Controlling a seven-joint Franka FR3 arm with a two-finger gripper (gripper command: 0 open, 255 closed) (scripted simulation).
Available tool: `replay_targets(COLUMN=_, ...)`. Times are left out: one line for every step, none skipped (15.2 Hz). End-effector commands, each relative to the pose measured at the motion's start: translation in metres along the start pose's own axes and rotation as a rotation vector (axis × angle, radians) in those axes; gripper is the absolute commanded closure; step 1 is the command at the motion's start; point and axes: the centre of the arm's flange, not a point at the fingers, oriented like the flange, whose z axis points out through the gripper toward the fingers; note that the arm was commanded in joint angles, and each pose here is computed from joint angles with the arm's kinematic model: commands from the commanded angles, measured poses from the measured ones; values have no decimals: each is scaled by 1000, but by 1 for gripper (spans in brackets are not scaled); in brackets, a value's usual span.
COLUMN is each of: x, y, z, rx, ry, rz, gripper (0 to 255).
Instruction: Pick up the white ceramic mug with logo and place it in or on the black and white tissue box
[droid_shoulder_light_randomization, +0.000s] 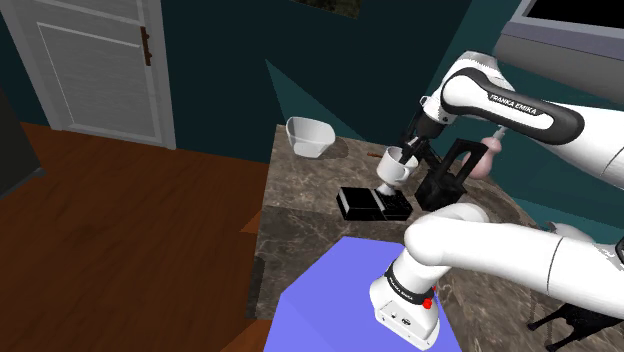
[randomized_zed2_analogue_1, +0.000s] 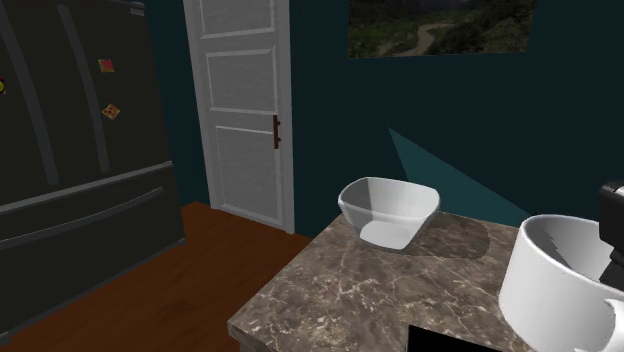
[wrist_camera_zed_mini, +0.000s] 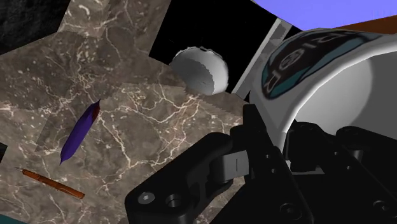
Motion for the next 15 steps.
replay_targets(x=-2, y=1, z=10, rx=0, ry=0, rz=-1, gripper=255)
replay_targets(x=-3, y=1, z=16, rx=0, ry=0, rz=-1, gripper=255)
replay_targets(x=-4, y=2, z=21, rx=0, ry=0, rz=-1, gripper=255)
replay_targets(x=-4, y=2, z=26, rx=0, ry=0, rz=-1, gripper=255)
replay_targets(x=-5, y=2, z=31, rx=0, ry=0, rz=-1, gripper=255)
replay_targets(x=-5, y=2, z=37, rx=0, ry=0, rz=-1, gripper=255)
replay_targets(x=-6, y=3, z=42, rx=0, ry=0, rz=-1, gripper=255)
replay_targets(x=-6, y=3, z=47, rx=0, ry=0, rz=-1, gripper=255)
replay_targets(x=-7, y=3, z=52, rx=0, ry=0, rz=-1, gripper=255)
replay_targets(x=-7, y=4, z=57, rx=0, ry=0, rz=-1, gripper=255)
replay_targets(x=-8, y=4, z=63, rx=0, ry=0, rz=-1, gripper=255)
replay_targets(x=-9, y=4, z=68, rx=0, ry=0, rz=-1, gripper=255)
replay_targets(x=-9, y=4, z=69, rx=0, ry=0, rz=-1, gripper=255)
replay_targets(x=-9, y=4, z=69, rx=0, ry=0, rz=-1, gripper=255)
replay_targets(x=-9, y=4, z=69, rx=0, ry=0, rz=-1, gripper=255)
